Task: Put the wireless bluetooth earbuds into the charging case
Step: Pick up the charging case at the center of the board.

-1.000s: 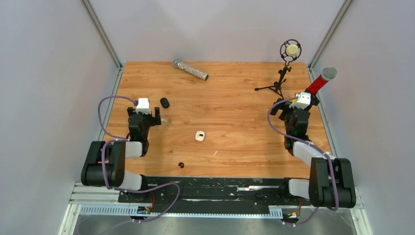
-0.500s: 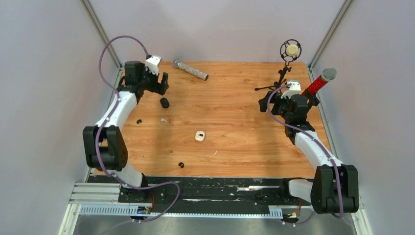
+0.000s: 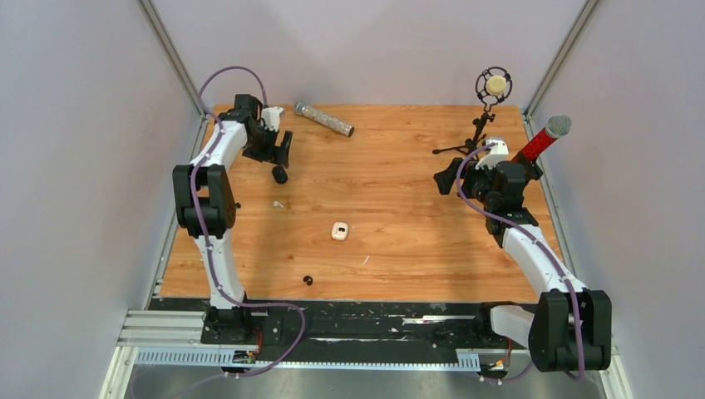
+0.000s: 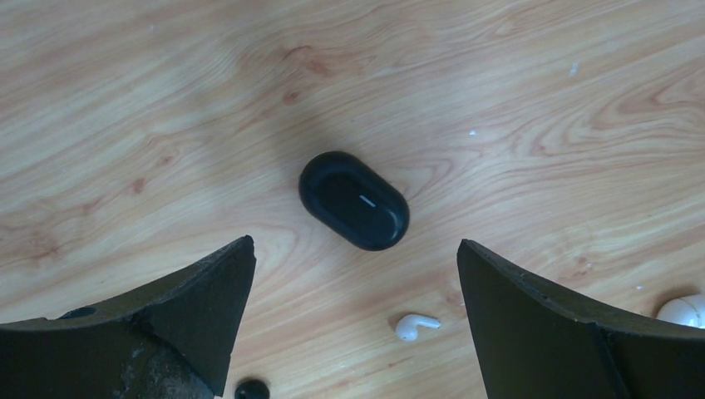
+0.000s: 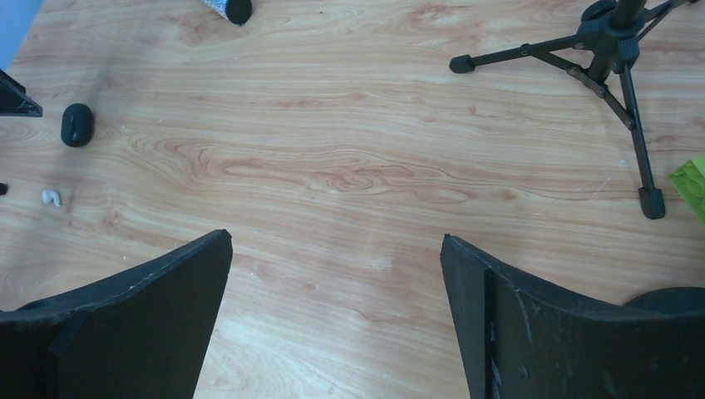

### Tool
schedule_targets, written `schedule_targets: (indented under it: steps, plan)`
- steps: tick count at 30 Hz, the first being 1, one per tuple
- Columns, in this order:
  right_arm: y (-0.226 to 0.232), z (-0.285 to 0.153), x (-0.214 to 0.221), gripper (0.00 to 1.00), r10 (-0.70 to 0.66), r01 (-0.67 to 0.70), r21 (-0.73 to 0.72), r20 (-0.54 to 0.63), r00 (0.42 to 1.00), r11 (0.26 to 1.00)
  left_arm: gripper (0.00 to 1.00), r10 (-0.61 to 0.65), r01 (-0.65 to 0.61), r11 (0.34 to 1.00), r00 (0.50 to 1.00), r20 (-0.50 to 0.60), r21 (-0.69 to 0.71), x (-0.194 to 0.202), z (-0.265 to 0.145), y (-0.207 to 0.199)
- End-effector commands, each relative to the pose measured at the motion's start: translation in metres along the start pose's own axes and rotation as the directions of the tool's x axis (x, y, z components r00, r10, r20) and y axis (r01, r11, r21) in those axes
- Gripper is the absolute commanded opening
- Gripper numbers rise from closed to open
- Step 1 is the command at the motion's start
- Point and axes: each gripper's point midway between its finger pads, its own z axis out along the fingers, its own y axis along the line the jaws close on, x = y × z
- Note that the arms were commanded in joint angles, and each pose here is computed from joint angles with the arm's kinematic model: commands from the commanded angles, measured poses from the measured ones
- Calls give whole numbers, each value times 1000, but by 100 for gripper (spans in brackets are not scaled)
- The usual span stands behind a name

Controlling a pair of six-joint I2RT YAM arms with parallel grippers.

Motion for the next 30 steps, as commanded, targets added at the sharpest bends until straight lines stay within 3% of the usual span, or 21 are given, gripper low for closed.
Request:
schedule_targets:
  steps: [1, 8, 15, 20, 25, 30]
  plan:
    - [18, -2, -19, 100, -6, 9, -71, 48, 999, 997, 100, 37, -43, 998, 993, -114, -49, 9, -5, 8]
    - [22, -3, -19, 100, -17, 22, -94, 52, 998, 995, 100, -15, 1, 997, 986, -167, -82, 21, 24, 11]
    - [26, -3, -17, 100, -23, 29, -115, 50, 998, 993, 93, -287, 269, 952, 951, -117, -148, 26, 40, 7]
    - [27, -3, -17, 100, -26, 32, -123, 53, 998, 992, 91, -390, 378, 913, 920, -51, -154, 23, 42, 2]
    - [28, -2, -16, 100, -26, 32, -126, 49, 998, 992, 84, -430, 408, 893, 898, -91, -190, 38, 48, 4]
    - [27, -1, -15, 100, -24, 30, -128, 44, 999, 991, 73, -478, 462, 868, 877, -53, -179, 41, 47, -4]
